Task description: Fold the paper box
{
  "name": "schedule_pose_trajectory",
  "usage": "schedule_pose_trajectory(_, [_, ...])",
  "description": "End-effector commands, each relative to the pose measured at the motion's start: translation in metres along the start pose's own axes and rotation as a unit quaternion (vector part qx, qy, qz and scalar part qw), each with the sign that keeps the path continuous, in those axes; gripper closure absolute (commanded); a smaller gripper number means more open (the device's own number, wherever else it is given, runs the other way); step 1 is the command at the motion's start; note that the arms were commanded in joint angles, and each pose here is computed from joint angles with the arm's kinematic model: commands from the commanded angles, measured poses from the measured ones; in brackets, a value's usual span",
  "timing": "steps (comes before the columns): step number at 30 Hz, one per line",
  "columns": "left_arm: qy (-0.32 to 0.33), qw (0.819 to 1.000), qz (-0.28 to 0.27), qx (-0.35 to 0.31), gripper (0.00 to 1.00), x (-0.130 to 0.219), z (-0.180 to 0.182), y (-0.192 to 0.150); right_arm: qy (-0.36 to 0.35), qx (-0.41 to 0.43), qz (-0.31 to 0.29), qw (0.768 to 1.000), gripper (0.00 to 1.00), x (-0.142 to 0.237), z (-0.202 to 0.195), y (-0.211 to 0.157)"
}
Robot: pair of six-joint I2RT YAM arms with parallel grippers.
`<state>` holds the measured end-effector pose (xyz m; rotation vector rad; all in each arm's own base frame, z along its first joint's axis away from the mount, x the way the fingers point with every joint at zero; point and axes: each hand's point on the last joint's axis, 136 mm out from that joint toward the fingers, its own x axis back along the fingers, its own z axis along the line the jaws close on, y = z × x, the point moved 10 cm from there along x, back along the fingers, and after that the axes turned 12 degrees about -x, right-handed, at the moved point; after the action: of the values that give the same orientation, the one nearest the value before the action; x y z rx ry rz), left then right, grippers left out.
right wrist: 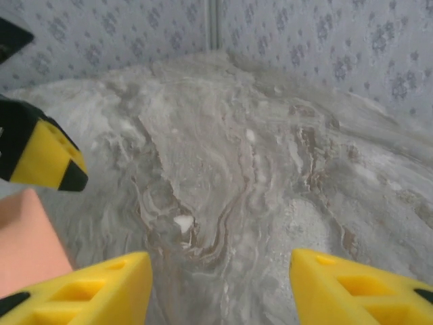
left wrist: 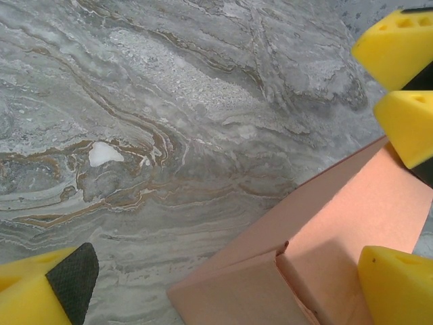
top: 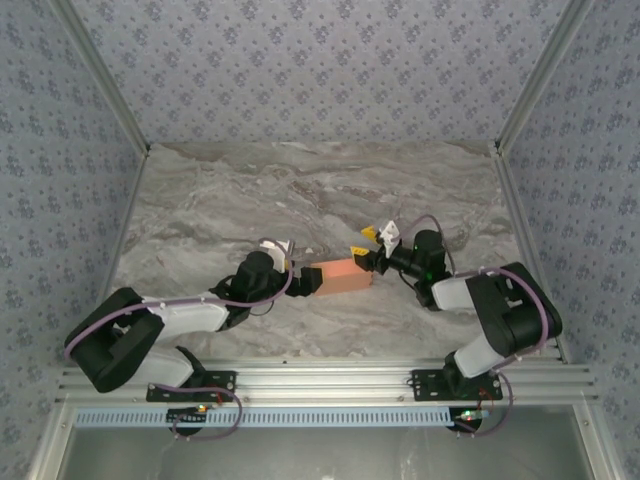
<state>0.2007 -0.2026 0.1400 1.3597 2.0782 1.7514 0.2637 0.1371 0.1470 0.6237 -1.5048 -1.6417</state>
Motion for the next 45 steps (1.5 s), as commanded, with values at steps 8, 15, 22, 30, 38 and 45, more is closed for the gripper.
schedule_pose_trajectory(8, [0.018,0.997,0.058,-0.043,0.01,0.012,0.001,-0.002,0.019,0.0,0.039,0.999,0.44,0.0,-0.002,-0.028])
schedule_pose_trajectory(15, [0.004,0.998,0.007,-0.058,0.01,0.029,-0.004,0.012,0.013,-0.002,0.038,0.999,0.44,0.001,-0.004,-0.027])
schedule_pose_trajectory(22, [0.022,0.996,0.069,-0.052,0.01,0.011,0.01,-0.026,0.006,-0.007,0.037,0.999,0.44,0.0,-0.005,-0.023])
schedule_pose_trajectory(30, [0.045,0.994,0.092,-0.049,0.01,0.01,0.017,-0.038,0.011,0.005,0.006,1.0,0.44,-0.001,-0.001,0.01])
schedule_pose_trajectory(38, [0.049,0.993,0.091,-0.055,0.01,0.012,0.017,-0.037,0.083,0.042,-0.012,0.996,0.36,-0.008,0.025,0.062])
schedule_pose_trajectory(45, [0.051,0.992,0.096,-0.06,0.01,0.009,0.018,-0.039,0.225,0.256,0.23,0.912,0.26,-0.006,0.07,0.07])
